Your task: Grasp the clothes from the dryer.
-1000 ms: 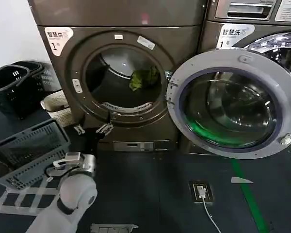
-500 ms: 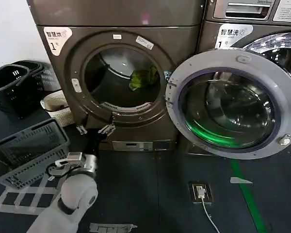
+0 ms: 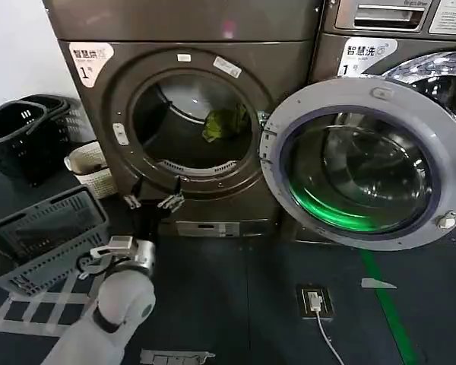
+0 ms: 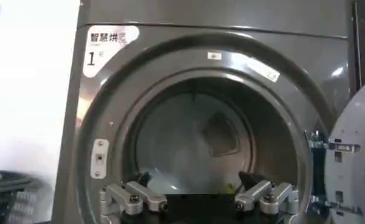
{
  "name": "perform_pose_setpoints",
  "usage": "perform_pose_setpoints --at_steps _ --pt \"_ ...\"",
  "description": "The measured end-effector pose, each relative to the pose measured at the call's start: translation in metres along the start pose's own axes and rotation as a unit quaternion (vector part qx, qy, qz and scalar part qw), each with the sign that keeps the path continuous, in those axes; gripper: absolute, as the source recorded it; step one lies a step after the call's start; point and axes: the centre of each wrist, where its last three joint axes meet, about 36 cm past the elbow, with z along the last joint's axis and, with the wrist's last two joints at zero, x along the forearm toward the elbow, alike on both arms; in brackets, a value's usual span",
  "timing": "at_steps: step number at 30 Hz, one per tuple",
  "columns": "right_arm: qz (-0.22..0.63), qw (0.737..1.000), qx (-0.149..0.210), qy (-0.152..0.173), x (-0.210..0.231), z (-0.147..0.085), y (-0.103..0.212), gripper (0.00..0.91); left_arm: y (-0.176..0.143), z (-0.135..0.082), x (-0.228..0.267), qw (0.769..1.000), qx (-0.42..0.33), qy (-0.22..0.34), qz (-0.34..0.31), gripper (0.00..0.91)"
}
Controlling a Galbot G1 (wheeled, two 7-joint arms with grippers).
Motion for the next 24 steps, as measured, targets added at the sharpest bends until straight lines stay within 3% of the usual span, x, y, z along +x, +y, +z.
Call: perform_pose_setpoints --at_steps 24 --pt "-0.007 1.000 -0.005 -0.008 0.0005 -0.0025 0.0005 0.907 -0.0008 -0.0014 -0.0009 1.000 0.000 -0.003 0.002 0.907"
